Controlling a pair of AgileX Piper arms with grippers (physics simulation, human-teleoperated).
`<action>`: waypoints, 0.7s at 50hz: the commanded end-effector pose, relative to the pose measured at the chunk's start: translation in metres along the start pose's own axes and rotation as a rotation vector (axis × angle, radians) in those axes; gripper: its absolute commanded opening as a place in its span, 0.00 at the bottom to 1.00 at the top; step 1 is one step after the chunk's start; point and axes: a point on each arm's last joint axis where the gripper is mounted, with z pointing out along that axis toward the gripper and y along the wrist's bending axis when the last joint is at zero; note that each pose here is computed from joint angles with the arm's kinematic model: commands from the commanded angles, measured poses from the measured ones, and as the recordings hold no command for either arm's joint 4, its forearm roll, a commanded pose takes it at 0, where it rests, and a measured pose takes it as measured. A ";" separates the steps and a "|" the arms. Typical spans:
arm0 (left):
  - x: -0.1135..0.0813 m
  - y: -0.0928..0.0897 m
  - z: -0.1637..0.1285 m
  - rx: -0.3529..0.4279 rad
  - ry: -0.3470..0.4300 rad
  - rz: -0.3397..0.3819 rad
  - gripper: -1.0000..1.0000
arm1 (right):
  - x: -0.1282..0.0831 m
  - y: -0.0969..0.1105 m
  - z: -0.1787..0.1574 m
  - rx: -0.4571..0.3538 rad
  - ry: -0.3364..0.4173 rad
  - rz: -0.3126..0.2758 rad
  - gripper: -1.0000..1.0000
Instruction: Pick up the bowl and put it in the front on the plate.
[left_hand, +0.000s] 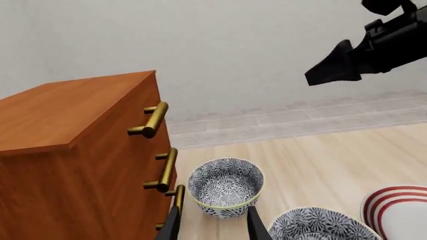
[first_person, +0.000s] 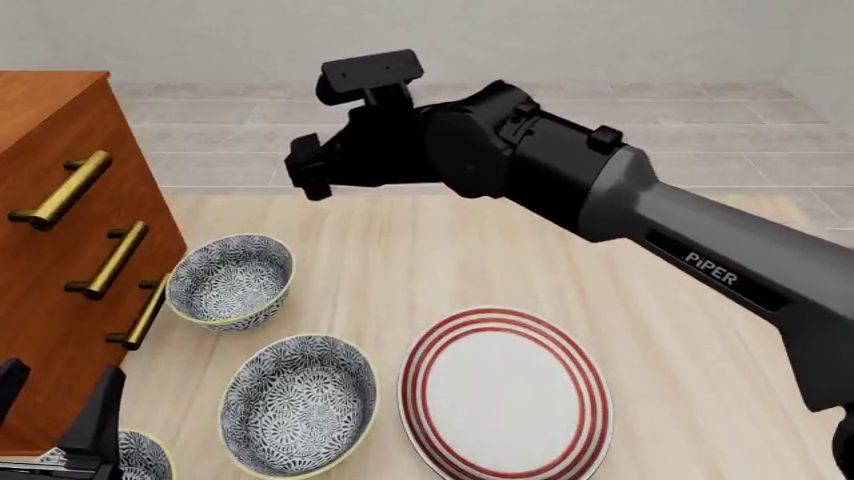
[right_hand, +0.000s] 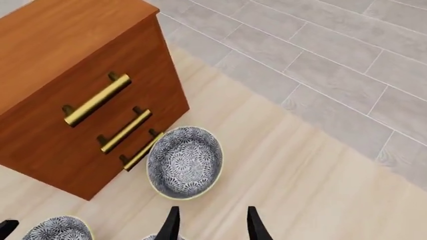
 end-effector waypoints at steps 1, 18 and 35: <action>0.000 0.000 0.000 0.001 0.001 0.003 1.00 | -0.001 -0.004 0.022 0.012 0.022 0.017 1.00; 0.000 0.000 0.000 -0.002 0.001 0.006 1.00 | 0.004 -0.027 0.054 0.055 0.056 0.017 1.00; 0.001 0.000 0.000 0.007 0.002 0.014 1.00 | 0.003 -0.028 0.083 0.057 0.084 -0.023 1.00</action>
